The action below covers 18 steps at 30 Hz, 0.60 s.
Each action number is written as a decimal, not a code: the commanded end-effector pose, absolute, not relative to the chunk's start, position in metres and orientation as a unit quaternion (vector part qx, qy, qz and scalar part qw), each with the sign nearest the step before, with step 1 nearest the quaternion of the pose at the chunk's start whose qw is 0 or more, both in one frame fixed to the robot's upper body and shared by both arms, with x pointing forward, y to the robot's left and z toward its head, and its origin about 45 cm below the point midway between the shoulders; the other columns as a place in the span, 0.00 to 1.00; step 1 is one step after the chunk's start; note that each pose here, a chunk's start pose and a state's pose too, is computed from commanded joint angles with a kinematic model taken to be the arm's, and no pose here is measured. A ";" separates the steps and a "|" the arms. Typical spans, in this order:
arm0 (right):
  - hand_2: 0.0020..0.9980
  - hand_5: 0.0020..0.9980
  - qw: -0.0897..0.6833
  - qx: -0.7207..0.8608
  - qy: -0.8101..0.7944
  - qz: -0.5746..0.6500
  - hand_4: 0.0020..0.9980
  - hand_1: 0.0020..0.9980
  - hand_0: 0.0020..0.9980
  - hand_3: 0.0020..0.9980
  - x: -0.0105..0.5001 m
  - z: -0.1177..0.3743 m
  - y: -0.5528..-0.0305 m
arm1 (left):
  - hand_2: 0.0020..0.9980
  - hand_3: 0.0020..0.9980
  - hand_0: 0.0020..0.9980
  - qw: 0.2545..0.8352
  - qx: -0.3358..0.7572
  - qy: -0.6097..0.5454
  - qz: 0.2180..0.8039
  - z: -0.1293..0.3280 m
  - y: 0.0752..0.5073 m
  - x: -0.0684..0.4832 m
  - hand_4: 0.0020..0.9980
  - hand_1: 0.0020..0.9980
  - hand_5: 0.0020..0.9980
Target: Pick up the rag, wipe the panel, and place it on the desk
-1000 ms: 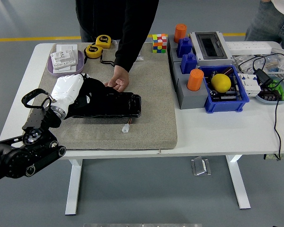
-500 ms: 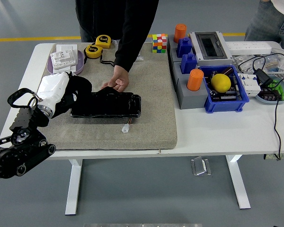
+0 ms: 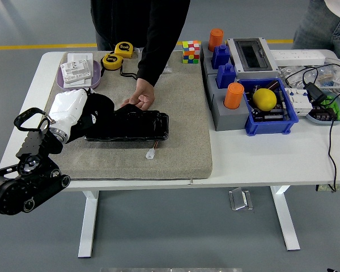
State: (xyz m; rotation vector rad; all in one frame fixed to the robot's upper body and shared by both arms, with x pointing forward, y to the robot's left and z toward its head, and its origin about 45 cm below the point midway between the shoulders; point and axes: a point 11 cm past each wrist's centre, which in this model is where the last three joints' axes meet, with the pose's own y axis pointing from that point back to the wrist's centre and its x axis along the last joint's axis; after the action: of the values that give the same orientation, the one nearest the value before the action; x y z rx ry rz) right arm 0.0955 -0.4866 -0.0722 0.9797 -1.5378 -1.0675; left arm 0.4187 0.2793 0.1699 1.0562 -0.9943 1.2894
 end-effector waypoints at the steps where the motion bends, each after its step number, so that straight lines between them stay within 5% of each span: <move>1: 0.70 0.54 0.492 0.404 -0.634 -0.440 1.00 0.57 0.76 0.59 0.096 -0.072 -0.487 | 0.48 0.44 0.19 0.567 0.448 -0.423 0.547 0.170 0.277 0.419 0.27 0.14 0.00; 18: 0.70 0.54 0.498 0.406 -0.634 -0.430 1.00 0.57 0.76 0.59 0.099 -0.067 -0.495 | 0.47 0.44 0.19 0.607 0.428 -0.434 0.511 0.162 0.224 0.415 0.26 0.14 0.00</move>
State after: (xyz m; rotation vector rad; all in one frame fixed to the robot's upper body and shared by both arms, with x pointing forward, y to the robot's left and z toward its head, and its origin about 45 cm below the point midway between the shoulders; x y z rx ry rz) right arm 0.0994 -0.4948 -0.0670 0.9835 -1.5336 -1.0417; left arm 0.4147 0.2240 0.1615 0.9895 -1.0024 1.1803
